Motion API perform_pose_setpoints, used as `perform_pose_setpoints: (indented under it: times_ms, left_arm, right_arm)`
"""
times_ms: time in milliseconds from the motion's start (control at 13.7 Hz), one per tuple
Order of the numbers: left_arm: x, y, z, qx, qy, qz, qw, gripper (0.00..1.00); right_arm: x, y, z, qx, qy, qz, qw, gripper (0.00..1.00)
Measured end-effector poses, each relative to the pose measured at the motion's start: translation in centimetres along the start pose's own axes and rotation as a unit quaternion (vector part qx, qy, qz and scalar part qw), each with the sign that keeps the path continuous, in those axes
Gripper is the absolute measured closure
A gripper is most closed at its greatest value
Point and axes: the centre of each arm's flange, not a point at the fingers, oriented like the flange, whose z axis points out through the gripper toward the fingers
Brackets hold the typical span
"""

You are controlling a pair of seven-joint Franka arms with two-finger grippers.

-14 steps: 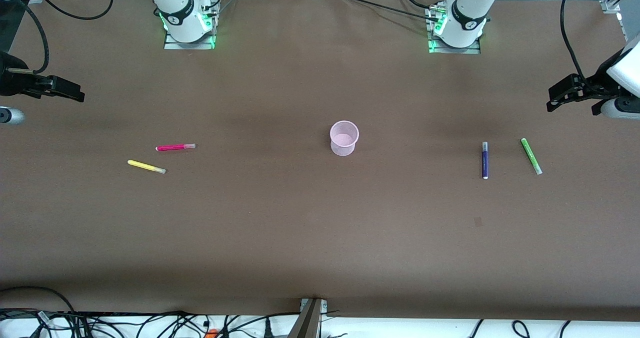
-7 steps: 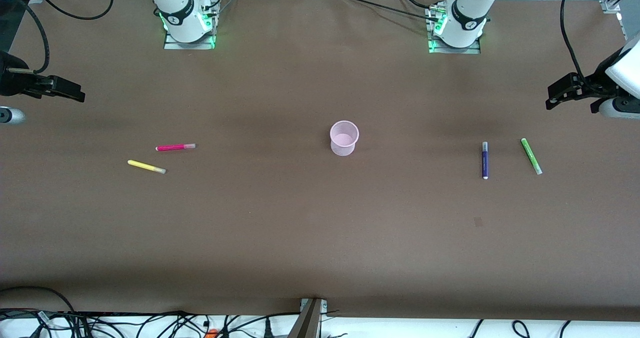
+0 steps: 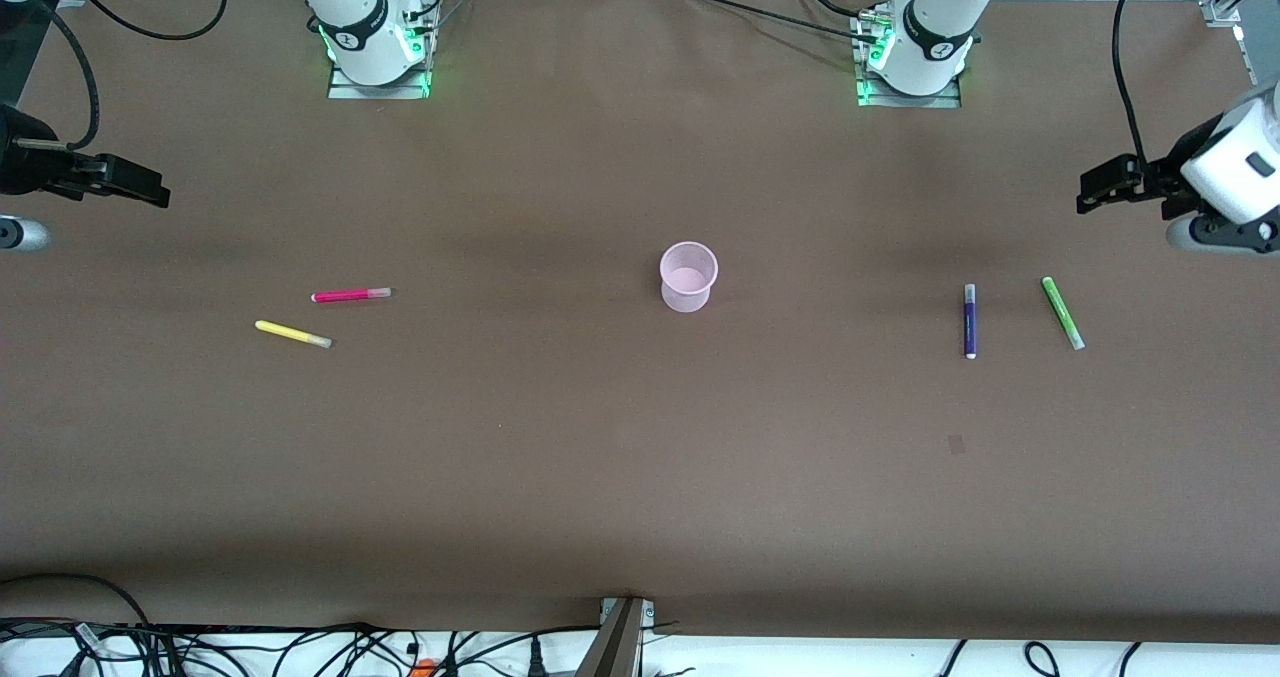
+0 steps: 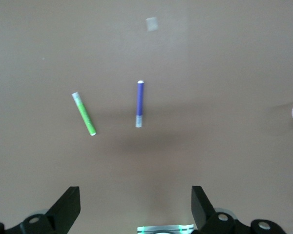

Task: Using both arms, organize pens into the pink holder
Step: 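Reach the left gripper to the blue marker while the right gripper reaches the pink, then grasp the blue marker with the left gripper while the right gripper grasps the pink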

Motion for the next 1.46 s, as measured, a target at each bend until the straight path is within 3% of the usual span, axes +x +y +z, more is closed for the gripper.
perform_pose_setpoints:
  times_ms: [146,366,659,1024,1317,1463]
  left_arm:
    - [2.5,-1.3,3.4,0.019,-0.015,-0.004,1.000,0.00]
    - [6.5,-1.2,9.4,0.022,-0.036,0.003,0.999,0.00]
    - [9.9,-0.5,16.2,0.020,-0.044,0.015,0.999,0.00]
    - [10.1,1.9,24.9,0.019,0.011,0.064,0.998,0.00]
    - [9.4,1.9,29.0,0.020,0.055,0.109,0.992,0.00]
    - [9.0,2.0,30.9,0.021,0.061,0.115,0.991,0.00]
  right_arm:
    - [0.5,-0.2,0.8,0.005,-0.008,-0.005,1.000,0.00]
    - [1.9,-0.5,4.2,0.007,-0.041,-0.063,0.997,0.00]
    - [3.1,-0.4,10.1,0.016,-0.063,-0.182,0.981,0.00]
    - [2.7,-0.5,18.0,0.030,-0.059,-0.375,0.925,0.00]
    - [2.2,-0.7,23.0,0.026,-0.028,-0.513,0.858,0.00]
    - [1.9,-0.8,25.7,0.021,-0.016,-0.549,0.835,0.00]
